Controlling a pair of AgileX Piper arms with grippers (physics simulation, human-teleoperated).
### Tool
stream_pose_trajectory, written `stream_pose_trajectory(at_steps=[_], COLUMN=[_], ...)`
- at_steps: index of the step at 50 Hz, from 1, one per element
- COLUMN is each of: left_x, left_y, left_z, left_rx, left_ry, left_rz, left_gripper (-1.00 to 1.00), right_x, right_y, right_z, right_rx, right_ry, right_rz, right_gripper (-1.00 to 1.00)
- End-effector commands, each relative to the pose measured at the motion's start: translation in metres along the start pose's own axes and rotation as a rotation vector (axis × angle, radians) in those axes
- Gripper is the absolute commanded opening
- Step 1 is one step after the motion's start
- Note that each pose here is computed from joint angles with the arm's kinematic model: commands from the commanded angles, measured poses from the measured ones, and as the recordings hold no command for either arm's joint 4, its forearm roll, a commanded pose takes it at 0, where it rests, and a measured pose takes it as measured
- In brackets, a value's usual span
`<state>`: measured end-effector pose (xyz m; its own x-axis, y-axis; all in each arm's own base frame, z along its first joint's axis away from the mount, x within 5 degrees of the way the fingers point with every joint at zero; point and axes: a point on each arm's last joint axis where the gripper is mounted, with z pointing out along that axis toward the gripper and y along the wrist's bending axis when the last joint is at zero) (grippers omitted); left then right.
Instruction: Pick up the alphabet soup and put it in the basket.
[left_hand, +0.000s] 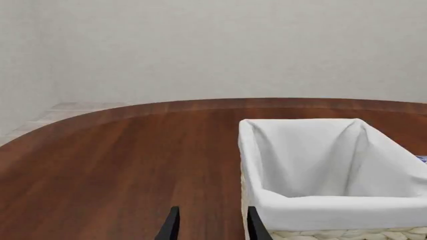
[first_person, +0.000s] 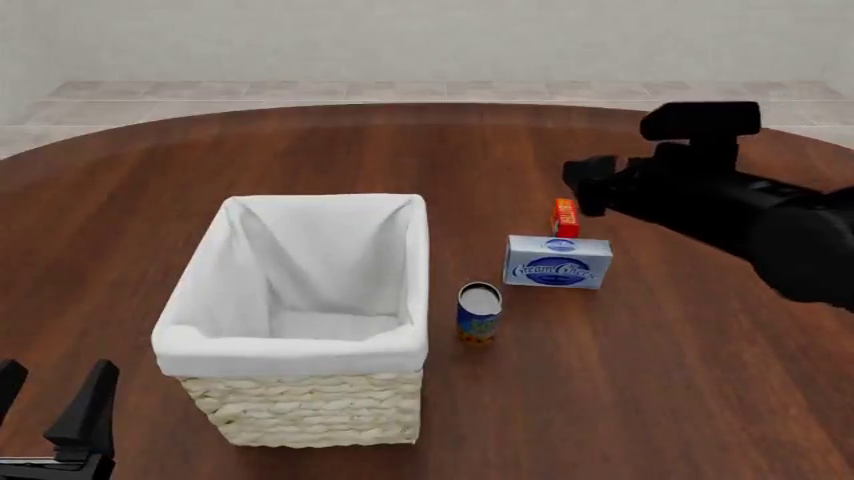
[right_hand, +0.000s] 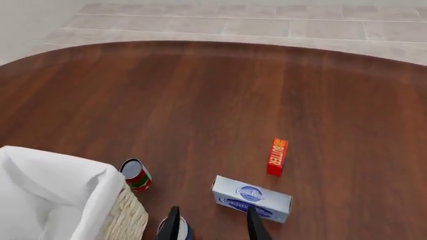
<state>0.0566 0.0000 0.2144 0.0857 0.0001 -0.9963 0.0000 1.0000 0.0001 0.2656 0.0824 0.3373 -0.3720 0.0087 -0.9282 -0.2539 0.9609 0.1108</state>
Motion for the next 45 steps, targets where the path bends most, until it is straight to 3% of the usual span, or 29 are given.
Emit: stream_pose_trajectory(at_steps=[1,45], left_x=[0.000,0.000], left_y=[0.000,0.000], left_z=[0.000,0.000], left_rx=[0.000,0.000], left_ry=[0.000,0.000], left_rz=[0.000,0.000], left_gripper=[1.00,1.00], right_x=[0.004,0.027], right_y=[0.011,0.033], right_z=[0.010,0.057], right_rx=[-0.033,-0.090], right_ry=[0.019,0.103], right_rz=[-0.004,-0.035], right_gripper=[1.00,1.00])
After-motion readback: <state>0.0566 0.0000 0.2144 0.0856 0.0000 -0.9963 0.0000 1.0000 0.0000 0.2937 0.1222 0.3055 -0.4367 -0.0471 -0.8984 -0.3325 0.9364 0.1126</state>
